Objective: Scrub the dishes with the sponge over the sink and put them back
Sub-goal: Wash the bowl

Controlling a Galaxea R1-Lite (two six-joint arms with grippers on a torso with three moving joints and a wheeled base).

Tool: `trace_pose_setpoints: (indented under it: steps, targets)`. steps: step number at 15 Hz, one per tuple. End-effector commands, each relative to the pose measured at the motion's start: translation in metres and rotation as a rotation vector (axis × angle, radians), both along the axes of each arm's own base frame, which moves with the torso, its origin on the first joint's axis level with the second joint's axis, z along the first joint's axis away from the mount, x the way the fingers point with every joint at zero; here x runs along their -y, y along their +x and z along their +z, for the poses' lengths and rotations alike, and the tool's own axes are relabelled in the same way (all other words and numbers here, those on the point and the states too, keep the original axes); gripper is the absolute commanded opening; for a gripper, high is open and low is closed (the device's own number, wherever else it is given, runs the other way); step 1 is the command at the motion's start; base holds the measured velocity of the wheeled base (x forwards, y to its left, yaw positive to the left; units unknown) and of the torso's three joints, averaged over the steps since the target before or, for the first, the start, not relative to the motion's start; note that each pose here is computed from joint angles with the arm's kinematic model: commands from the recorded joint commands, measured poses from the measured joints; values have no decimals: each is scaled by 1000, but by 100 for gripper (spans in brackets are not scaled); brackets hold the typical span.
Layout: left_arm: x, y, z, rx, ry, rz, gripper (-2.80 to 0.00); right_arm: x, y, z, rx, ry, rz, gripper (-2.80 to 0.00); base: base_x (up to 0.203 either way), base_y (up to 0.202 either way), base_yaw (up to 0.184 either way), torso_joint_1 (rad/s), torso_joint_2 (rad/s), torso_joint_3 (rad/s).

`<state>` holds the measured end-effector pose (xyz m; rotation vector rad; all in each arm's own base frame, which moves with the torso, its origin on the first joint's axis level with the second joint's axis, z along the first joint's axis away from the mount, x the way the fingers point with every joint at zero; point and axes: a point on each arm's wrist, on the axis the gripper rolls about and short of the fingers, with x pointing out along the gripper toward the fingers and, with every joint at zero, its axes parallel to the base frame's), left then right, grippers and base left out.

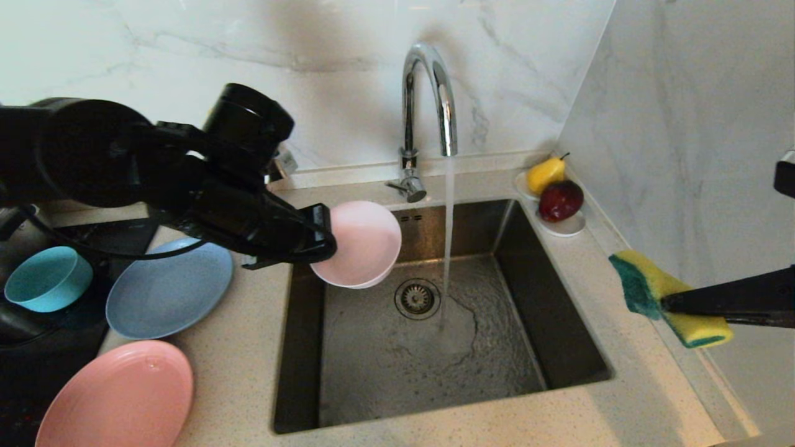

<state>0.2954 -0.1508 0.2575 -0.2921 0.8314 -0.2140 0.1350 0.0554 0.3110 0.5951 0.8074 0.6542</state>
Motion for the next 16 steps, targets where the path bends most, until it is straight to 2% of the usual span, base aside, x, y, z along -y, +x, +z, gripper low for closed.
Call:
trace_pose_setpoints:
  steps: [1, 4, 6, 10, 13, 16]
  targets:
    - [40, 29, -35, -75, 13, -8, -280, 1, -4, 0, -1, 4, 2, -280, 0, 0, 0, 0, 0, 0]
    - [68, 53, -58, -107, -11, 24, -280, 1, -3, 1, 4, 4, 3, -280, 0, 0, 0, 0, 0, 0]
    - [79, 66, -68, -113, -31, 41, -280, 0, -2, 1, 0, 3, 3, -280, 0, 0, 0, 0, 0, 0]
    - [91, 81, -85, -96, -62, 53, -280, 0, 0, 0, -4, 2, 3, -280, 0, 0, 0, 0, 0, 0]
    - [94, 85, -87, -77, -88, 59, -280, -1, 1, 0, -4, 1, 5, -280, 0, 0, 0, 0, 0, 0]
    - [100, 83, -92, -90, -96, 59, -280, -1, 3, -2, -11, 0, 6, -280, 0, 0, 0, 0, 0, 0]
